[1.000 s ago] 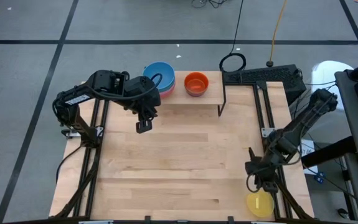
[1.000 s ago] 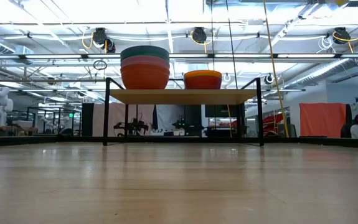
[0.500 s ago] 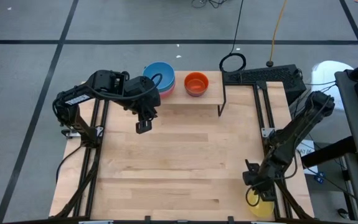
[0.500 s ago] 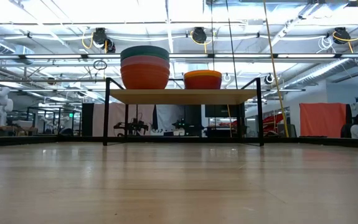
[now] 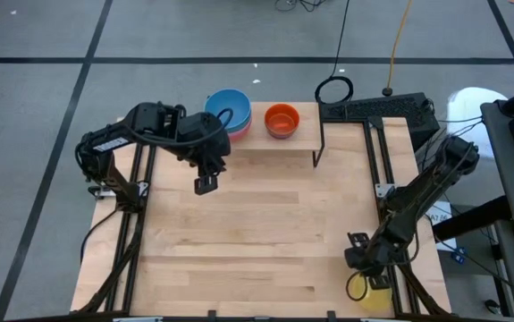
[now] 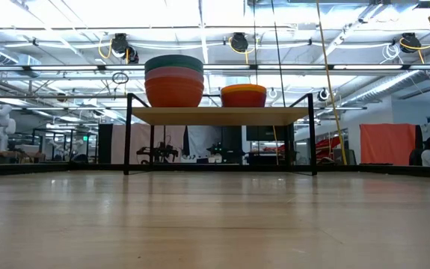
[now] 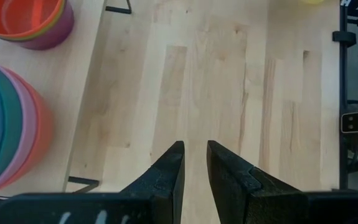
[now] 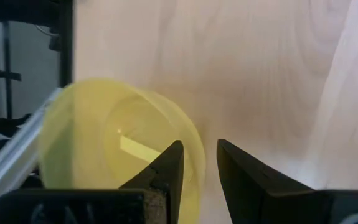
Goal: Place and stack bowls onto a shelf
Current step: Stack the yellow bowl on top of the orange bowl on the shelf
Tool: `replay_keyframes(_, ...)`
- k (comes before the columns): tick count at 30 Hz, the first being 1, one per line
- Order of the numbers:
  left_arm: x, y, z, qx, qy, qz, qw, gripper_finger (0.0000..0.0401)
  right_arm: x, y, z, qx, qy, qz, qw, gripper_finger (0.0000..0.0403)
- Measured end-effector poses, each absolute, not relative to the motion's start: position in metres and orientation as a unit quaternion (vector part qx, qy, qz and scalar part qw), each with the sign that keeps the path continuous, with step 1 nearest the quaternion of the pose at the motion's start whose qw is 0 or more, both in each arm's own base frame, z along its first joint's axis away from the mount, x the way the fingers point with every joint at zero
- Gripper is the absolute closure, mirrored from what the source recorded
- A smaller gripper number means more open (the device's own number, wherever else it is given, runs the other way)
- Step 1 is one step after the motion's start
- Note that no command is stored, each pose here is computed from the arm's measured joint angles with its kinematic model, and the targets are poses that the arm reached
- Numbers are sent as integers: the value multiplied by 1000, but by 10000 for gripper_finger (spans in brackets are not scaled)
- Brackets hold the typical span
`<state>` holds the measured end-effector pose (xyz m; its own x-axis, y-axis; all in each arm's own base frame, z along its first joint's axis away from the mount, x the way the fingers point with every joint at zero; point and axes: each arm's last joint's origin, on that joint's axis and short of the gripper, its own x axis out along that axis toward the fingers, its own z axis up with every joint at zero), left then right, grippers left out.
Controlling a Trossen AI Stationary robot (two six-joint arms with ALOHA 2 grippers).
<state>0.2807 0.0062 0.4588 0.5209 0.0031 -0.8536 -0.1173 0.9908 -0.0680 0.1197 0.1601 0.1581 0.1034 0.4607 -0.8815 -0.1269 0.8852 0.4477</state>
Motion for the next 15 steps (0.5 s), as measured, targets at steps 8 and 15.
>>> replay_keyframes(8, 281, 1, 459, -55, 489, 27, 870, 329, 122, 163, 147, 127, 660, 175, 719, 314)
replay_keyframes(15, 281, 1, 459, -51, 489, 25, 871, 329, 122, 163, 145, 144, 668, 154, 714, 322)
